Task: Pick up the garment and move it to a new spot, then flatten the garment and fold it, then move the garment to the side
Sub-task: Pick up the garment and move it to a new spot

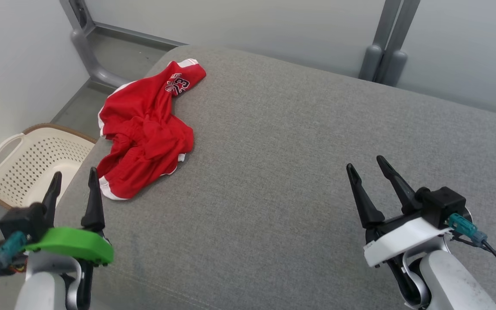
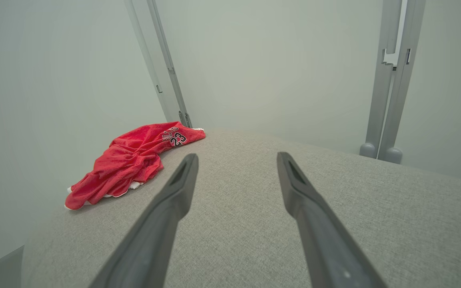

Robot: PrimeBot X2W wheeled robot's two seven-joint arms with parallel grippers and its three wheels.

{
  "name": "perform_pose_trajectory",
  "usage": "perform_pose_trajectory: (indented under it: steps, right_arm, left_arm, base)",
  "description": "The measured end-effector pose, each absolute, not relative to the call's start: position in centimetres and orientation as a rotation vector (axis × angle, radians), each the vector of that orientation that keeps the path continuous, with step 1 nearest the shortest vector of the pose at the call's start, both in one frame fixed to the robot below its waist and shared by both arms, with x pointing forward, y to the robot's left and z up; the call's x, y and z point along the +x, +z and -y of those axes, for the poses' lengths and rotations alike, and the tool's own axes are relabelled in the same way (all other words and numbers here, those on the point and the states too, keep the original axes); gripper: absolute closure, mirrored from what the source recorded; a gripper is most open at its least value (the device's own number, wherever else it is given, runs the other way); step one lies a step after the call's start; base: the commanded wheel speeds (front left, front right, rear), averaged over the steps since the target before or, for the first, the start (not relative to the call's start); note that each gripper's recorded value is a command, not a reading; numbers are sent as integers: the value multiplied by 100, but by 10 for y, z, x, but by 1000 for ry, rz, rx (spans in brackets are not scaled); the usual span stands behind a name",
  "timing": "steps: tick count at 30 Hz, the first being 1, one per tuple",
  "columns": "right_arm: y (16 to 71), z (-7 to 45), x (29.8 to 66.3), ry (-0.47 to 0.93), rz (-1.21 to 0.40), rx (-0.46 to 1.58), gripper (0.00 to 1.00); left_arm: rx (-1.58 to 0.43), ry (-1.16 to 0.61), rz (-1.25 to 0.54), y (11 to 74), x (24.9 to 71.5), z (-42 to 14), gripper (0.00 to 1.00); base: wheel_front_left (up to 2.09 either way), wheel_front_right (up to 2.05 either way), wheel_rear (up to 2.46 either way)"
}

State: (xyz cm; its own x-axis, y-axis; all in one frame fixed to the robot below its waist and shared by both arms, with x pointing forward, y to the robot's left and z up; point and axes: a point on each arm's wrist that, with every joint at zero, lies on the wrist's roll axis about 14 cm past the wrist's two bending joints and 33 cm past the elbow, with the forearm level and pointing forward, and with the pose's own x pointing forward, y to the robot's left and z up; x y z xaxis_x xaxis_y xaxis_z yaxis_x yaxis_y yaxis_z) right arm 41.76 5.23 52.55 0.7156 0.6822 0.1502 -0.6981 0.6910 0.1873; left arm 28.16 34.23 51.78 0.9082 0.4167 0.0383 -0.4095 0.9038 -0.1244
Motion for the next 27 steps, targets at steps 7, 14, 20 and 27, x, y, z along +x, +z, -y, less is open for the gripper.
perform_pose_trajectory:
  steps: [7, 14, 20, 27]
  right_arm:
    - [535, -54, 437, 789, 121, 238, 0]
    - [539, -42, 458, 761, 161, 251, 0]
    - [538, -20, 470, 698, 177, 262, 0]
    - [520, 10, 479, 619, 141, 250, 0]
  left_arm:
    - [-249, 333, -131, 519, 351, -355, 0]
    - [-311, 315, -396, 482, 394, -375, 0]
    - [-407, 314, -600, 428, 415, -367, 0]
    - [-502, 265, -864, 360, 415, -328, 0]
  base:
    - [0, 0, 0]
    - [0, 0, 0]
    - [0, 0, 0]
    - [0, 0, 0]
